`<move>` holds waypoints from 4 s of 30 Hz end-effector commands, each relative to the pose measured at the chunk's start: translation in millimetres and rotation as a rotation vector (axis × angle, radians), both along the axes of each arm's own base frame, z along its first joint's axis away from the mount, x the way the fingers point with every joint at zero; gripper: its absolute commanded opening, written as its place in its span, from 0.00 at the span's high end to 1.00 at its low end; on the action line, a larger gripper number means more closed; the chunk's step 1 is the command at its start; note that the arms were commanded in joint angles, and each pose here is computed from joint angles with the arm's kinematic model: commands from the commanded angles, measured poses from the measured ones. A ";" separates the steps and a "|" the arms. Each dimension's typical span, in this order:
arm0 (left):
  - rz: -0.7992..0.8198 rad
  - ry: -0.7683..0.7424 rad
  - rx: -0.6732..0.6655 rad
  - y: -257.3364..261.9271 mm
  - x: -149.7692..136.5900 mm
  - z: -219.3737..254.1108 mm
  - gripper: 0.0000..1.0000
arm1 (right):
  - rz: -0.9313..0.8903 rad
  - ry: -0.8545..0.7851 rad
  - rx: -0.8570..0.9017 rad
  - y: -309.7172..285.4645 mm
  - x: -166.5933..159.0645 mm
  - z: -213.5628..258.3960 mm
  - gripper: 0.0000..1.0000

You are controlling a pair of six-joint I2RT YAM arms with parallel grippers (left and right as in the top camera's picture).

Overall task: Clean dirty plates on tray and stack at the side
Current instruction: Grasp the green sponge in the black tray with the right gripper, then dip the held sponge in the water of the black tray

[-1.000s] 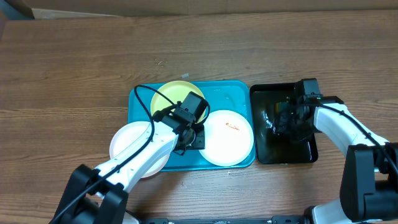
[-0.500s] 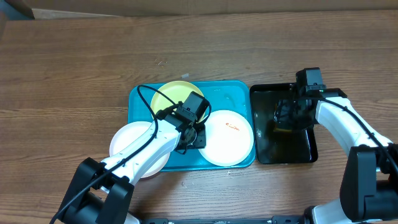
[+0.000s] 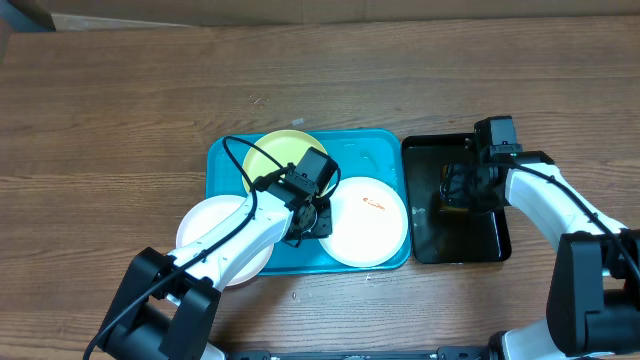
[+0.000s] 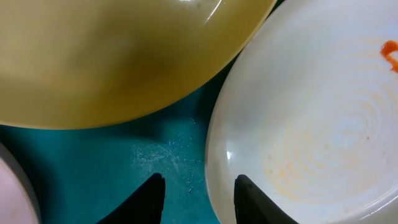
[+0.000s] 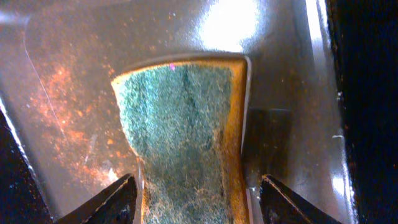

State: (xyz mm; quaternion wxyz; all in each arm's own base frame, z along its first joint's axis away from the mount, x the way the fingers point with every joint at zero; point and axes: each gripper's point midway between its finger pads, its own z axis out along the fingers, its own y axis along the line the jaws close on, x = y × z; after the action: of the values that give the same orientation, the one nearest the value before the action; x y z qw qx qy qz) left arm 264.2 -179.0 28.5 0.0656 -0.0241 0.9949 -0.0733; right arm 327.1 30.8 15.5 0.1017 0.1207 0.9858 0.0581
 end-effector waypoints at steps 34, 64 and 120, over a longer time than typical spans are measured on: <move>0.000 -0.006 0.002 -2.5 2.0 -6.3 0.58 | 0.003 0.059 0.029 4.4 -13.3 -4.6 0.36; -0.003 -0.004 0.003 -2.3 1.5 -6.4 0.56 | 0.031 0.003 -0.001 0.6 2.0 -4.0 0.39; 0.011 0.031 -0.073 -6.5 11.0 -18.6 0.63 | 0.037 -0.070 0.042 8.9 22.4 -2.5 0.82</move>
State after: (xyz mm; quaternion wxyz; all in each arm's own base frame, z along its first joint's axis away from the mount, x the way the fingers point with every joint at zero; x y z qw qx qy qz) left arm 278.8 -184.8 13.3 0.0571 -0.0405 0.9917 -0.1077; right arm 345.1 40.3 11.9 0.1269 0.1015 0.9830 0.0852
